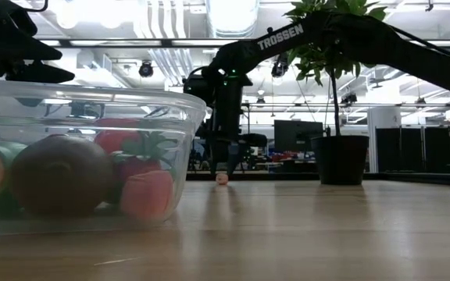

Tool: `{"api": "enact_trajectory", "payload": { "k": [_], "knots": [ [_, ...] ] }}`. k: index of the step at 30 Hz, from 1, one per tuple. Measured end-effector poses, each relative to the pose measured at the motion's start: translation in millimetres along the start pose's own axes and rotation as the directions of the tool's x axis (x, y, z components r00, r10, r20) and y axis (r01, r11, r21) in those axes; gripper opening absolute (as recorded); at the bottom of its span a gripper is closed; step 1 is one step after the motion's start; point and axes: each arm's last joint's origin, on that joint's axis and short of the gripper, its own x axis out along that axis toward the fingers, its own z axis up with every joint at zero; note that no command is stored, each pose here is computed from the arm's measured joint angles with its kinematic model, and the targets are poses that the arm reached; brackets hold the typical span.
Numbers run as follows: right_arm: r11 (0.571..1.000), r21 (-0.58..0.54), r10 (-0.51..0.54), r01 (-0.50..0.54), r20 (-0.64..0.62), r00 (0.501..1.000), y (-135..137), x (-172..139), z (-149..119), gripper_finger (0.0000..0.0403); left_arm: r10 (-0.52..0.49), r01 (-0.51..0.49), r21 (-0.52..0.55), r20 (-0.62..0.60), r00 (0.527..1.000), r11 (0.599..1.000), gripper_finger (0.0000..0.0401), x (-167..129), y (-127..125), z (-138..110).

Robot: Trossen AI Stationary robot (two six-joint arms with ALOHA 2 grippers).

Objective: Pick and placing Produce into tupperware
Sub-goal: Put the peach into the transparent bin

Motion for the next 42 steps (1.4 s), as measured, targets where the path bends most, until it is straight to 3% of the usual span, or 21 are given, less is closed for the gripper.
{"api": "enact_trajectory", "payload": {
  "k": [8,20,31,42],
  "knots": [
    [0.995,0.095,-0.002,0.004,-0.023,1.0,-2.1,0.0,-0.4,0.0129,-0.001,0.001,0.0,0.0,1.0,1.0,0.0192,0.0,0.0,0.0],
    [0.977,0.212,-0.001,0.008,-0.031,1.0,-2.1,-0.5,-1.2,0.015,0.0,0.0,0.0,0.0,1.0,1.0,0.0192,0.0,0.0,0.0],
    [0.954,0.301,0.011,0.005,-0.054,0.998,-4.1,3.1,-1.3,0.0123,0.0,0.0,0.0,0.0,1.0,1.0,0.0192,0.0,0.0,0.0],
    [0.938,0.346,0.039,-0.017,-0.056,0.998,-13.8,2.9,9.2,0.0121,0.0,0.0,0.0,0.0,1.0,1.0,0.0192,0.0,0.0,0.0]
  ]
}}
